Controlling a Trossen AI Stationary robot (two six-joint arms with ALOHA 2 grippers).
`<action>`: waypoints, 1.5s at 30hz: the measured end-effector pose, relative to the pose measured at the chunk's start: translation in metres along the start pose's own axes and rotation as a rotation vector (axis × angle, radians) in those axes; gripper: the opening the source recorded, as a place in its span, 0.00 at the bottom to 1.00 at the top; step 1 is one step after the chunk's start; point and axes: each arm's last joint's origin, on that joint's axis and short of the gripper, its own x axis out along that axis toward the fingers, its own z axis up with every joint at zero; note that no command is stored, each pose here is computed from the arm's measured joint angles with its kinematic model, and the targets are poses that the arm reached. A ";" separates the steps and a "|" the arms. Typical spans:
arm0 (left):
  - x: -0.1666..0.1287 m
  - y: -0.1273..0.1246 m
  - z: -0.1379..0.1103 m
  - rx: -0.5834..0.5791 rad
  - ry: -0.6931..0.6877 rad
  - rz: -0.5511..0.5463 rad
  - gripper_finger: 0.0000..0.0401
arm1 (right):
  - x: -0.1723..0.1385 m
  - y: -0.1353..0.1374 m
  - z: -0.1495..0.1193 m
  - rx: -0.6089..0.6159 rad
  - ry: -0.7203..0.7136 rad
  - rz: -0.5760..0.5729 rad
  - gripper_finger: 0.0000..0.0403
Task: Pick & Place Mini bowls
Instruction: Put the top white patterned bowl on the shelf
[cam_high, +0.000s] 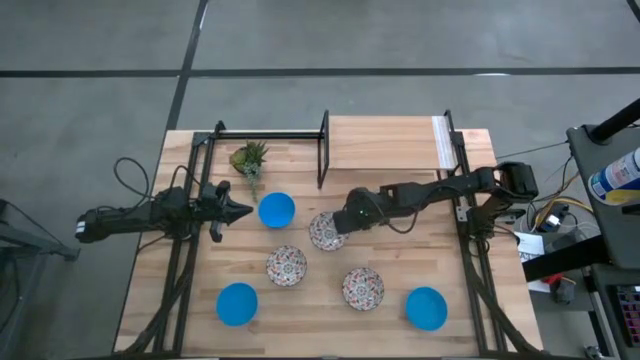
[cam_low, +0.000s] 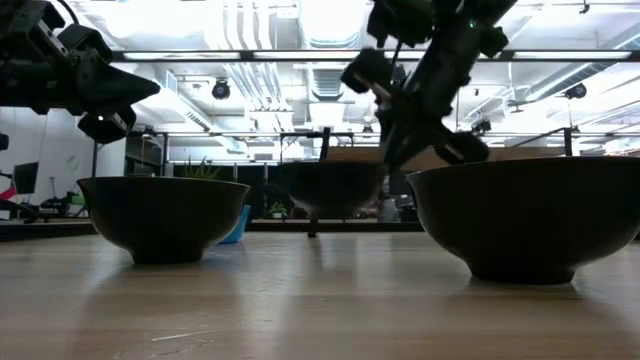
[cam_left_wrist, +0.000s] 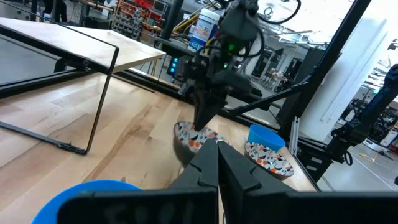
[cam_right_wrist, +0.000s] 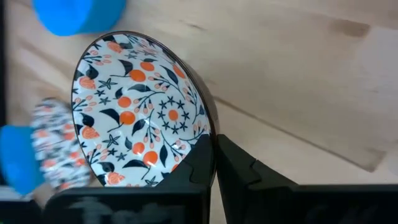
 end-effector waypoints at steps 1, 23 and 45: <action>0.000 0.000 0.000 0.000 0.000 0.000 0.00 | -0.003 0.002 0.001 0.001 0.003 0.013 0.02; 0.000 0.000 0.000 0.000 0.000 0.000 0.00 | -0.148 -0.025 0.028 0.151 -0.175 0.083 0.02; 0.000 0.000 0.000 0.000 0.000 0.000 0.00 | -0.230 -0.103 0.050 0.366 -0.432 -0.052 0.02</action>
